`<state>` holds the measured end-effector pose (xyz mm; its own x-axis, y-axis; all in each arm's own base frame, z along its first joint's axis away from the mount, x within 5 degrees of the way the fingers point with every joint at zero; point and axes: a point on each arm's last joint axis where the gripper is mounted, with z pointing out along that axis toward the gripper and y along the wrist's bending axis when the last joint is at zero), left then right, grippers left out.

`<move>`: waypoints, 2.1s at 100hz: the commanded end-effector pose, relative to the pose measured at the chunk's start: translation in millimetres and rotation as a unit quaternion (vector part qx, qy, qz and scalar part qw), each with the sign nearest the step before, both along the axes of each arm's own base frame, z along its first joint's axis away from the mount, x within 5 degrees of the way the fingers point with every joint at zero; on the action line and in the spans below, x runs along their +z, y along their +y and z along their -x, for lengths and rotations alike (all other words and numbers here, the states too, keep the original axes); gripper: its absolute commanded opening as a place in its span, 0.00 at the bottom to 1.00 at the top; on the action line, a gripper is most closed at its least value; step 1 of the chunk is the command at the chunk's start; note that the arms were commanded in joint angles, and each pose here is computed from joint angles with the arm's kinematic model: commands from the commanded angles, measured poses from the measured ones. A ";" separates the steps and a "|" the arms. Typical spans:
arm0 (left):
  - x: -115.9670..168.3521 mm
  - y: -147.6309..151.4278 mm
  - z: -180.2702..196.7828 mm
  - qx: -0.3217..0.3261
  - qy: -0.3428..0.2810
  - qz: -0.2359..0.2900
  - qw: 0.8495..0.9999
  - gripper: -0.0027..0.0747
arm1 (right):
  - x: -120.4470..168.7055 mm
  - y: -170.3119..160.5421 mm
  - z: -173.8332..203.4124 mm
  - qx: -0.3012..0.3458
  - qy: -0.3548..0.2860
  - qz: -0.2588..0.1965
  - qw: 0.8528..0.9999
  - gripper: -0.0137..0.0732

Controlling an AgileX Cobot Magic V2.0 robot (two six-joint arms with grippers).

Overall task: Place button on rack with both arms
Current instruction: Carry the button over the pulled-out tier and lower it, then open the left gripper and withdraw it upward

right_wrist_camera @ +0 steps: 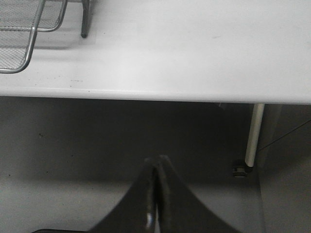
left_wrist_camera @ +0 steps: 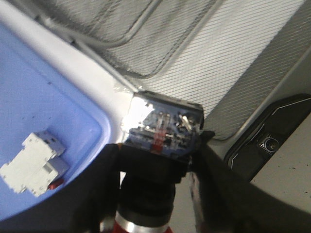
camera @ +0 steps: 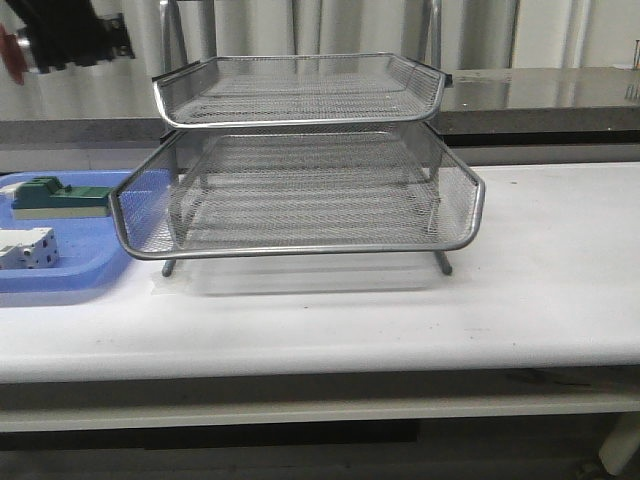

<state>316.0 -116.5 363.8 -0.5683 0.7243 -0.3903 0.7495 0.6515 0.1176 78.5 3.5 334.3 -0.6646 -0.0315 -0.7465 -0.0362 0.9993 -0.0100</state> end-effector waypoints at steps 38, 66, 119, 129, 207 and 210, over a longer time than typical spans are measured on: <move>-15.6 -94.1 1.5 -0.098 -0.065 0.055 0.992 0.04 | 13.0 -0.6 -3.4 0.000 -0.041 0.003 0.999 0.08; -54.5 -118.4 -14.9 -0.110 -0.044 0.045 0.992 0.04 | 13.0 -0.6 -3.4 0.000 -0.041 0.003 0.999 0.08; -67.5 -124.4 -23.2 -0.105 -0.046 0.051 0.992 0.58 | 13.0 -0.6 -3.4 0.000 -0.041 0.003 0.999 0.08; -67.5 -124.4 -23.2 -0.105 -0.046 0.051 0.992 0.77 | 13.0 -0.6 -3.4 0.000 -0.041 0.003 0.999 0.08; -1.0 -86.2 -3.9 -0.044 0.012 0.028 0.999 0.78 | 13.0 -0.6 -3.4 0.000 -0.041 0.003 0.999 0.08; 2.3 -80.6 -4.9 -0.031 0.009 0.032 0.999 0.78 | 13.0 -0.6 -3.4 0.000 -0.041 0.003 0.999 0.08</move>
